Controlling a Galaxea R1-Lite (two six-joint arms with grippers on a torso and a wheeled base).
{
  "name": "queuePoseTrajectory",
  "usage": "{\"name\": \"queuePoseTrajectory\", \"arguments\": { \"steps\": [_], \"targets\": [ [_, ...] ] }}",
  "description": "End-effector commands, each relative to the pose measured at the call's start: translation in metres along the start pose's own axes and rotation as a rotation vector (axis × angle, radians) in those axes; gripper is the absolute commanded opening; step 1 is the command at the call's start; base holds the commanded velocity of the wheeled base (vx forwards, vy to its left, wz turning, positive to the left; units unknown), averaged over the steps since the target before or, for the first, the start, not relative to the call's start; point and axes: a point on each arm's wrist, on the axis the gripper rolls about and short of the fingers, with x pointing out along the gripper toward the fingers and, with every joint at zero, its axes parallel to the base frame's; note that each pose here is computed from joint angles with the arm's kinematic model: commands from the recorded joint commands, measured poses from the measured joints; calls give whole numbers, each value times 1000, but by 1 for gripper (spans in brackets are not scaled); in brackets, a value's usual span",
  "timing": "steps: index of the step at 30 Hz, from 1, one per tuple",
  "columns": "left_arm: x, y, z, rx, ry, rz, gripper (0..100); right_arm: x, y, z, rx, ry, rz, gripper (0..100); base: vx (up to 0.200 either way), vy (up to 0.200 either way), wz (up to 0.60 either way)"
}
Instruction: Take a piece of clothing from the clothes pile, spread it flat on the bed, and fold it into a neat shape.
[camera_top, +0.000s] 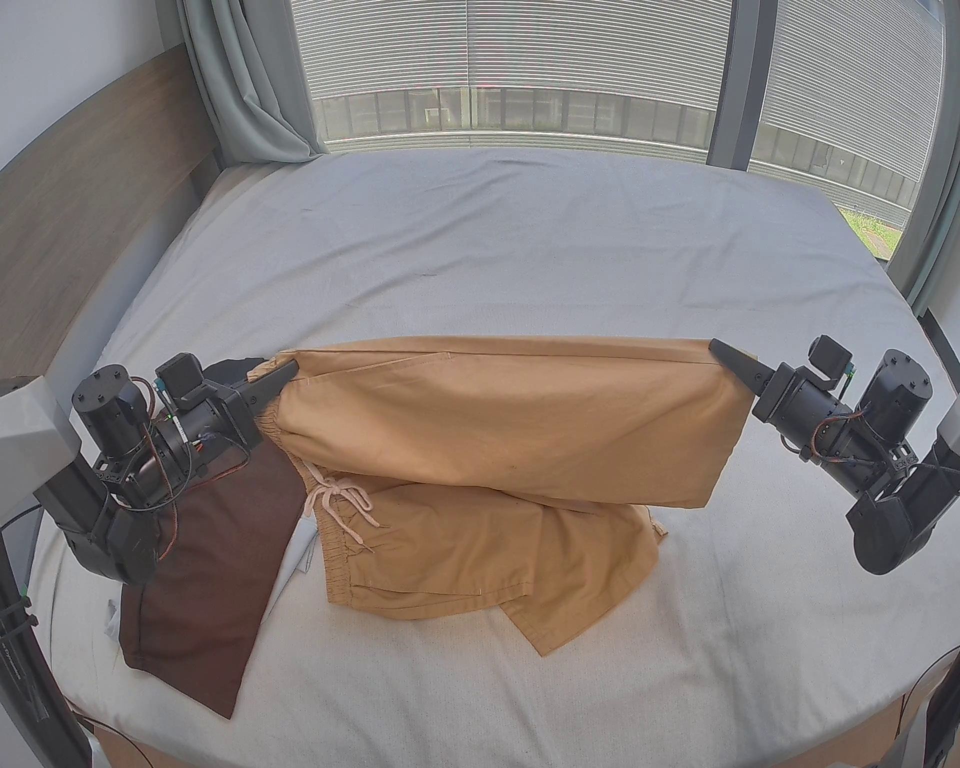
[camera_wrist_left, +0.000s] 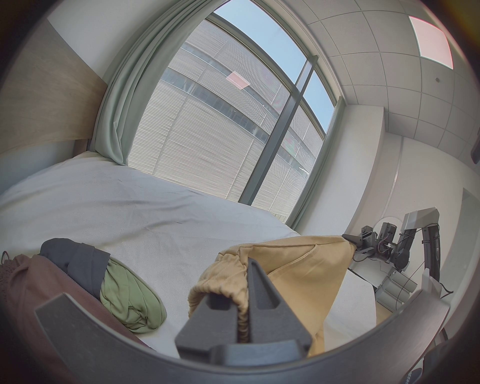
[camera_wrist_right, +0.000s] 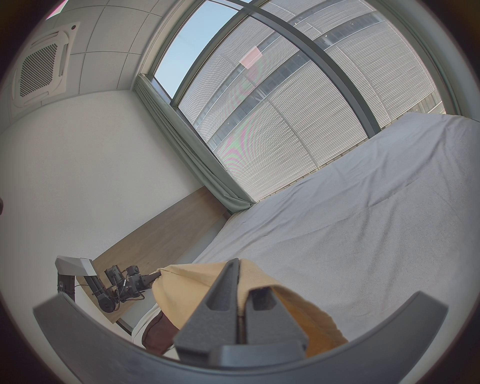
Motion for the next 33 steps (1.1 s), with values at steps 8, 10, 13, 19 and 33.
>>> {"name": "queuePoseTrajectory", "arguments": {
  "steps": [8,10,13,19,33],
  "targets": [
    [0,3,-1,-2,1,9,0,2,2,-1,-2,2,8,0,0,0,0],
    [0,3,-1,-3,-1,15,0,4,3,-2,-2,2,17,0,0,0,0],
    [1,3,-1,-6,-8,29,0,12,2,-2,-5,-5,32,0,0,0,0],
    [5,5,-1,-8,-19,32,0,24,-5,-3,-13,-18,38,0,0,0,0],
    [24,14,-6,-46,-61,73,0,40,-17,-2,-25,-42,43,0,0,0,0]
  ]
}}
